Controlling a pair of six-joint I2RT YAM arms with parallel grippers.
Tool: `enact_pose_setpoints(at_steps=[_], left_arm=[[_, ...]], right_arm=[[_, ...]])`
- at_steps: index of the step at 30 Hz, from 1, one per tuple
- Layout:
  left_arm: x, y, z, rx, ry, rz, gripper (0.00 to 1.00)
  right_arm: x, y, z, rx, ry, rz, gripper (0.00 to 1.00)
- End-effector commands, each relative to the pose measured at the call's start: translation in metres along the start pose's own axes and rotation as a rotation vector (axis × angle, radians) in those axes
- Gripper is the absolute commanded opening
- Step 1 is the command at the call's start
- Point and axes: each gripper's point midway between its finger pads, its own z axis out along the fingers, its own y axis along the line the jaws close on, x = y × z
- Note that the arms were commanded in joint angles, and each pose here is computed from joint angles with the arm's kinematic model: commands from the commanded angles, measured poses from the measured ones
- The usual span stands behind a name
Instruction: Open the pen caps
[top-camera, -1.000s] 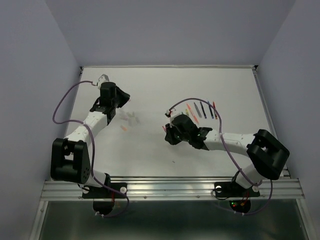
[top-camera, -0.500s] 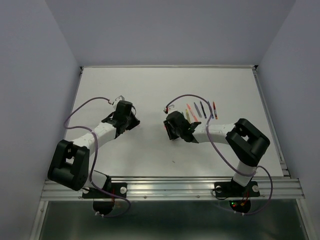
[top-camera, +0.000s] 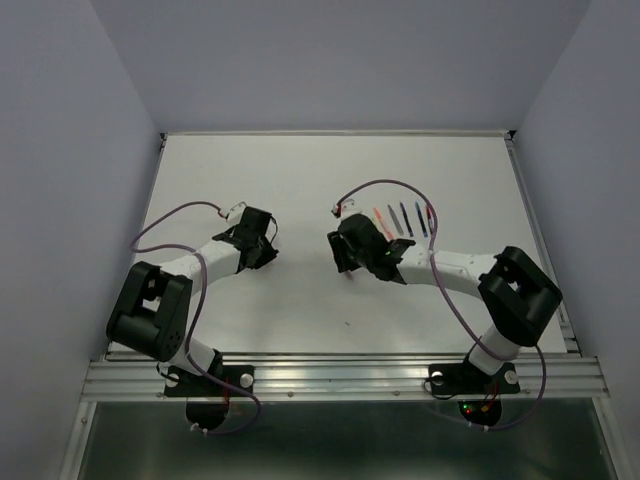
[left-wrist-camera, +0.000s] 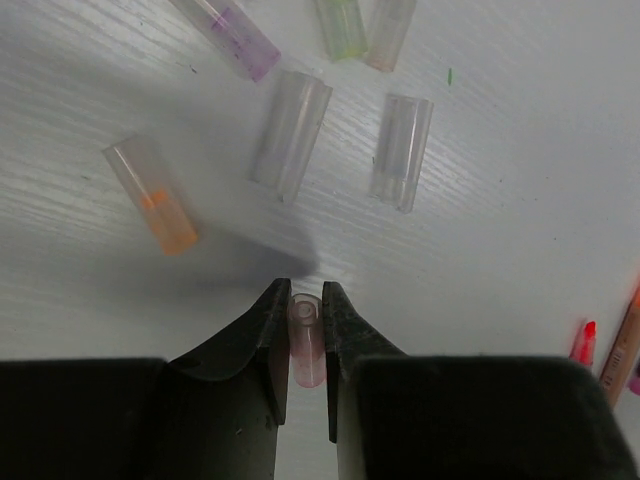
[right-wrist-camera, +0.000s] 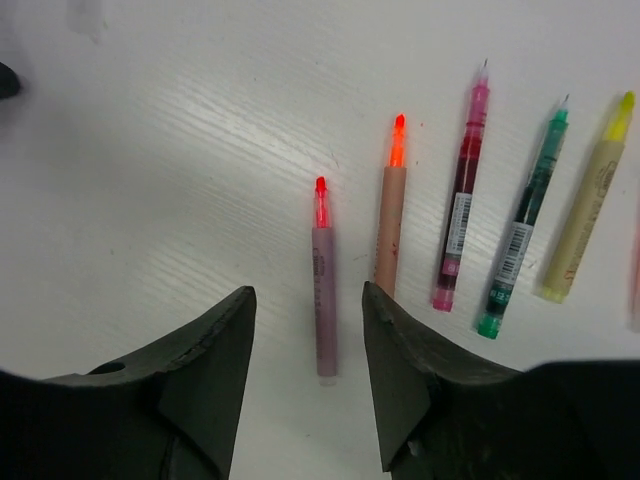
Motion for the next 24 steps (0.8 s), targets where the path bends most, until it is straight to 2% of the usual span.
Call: enact_pose_setpoints(at_steps=[1, 3, 6, 8, 12, 16, 17, 22, 23, 24], left_arm=[[-0.012, -0.001, 0.004, -0.048, -0.036, -0.001, 0.24], [-0.012, 0.0, 0.008, -0.063, -0.032, 0.003, 0.25], [-0.013, 0.0, 0.009, -0.072, -0.032, 0.005, 0.45], [-0.014, -0.001, 0.008, -0.072, -0.032, 0.006, 0.51], [-0.017, -0.003, -0.001, -0.054, -0.039, 0.001, 0.59], [-0.04, -0.016, -0.03, 0.009, -0.119, -0.006, 0.75], [-0.042, -0.014, -0.035, 0.001, -0.127, -0.005, 0.75], [-0.095, -0.039, -0.097, 0.107, -0.302, -0.025, 0.79], [-0.105, -0.043, -0.11, 0.129, -0.341, -0.031, 0.8], [-0.125, -0.046, -0.136, 0.161, -0.423, -0.05, 0.86]], right_arm=[[-0.068, -0.001, -0.037, -0.009, -0.185, 0.041, 0.55], [-0.084, -0.004, -0.053, -0.003, -0.237, 0.06, 0.66], [-0.097, -0.011, -0.069, 0.018, -0.292, 0.082, 0.85], [-0.099, -0.015, -0.074, 0.033, -0.307, 0.097, 1.0], [-0.112, -0.023, -0.084, 0.076, -0.354, 0.179, 1.0], [-0.108, -0.037, -0.089, 0.139, -0.37, 0.2, 1.0], [-0.108, -0.039, -0.092, 0.147, -0.374, 0.206, 1.0], [-0.097, -0.078, -0.1, 0.271, -0.405, 0.333, 1.0], [-0.095, -0.085, -0.099, 0.276, -0.404, 0.365, 1.0], [-0.088, -0.104, -0.099, 0.304, -0.394, 0.403, 1.0]])
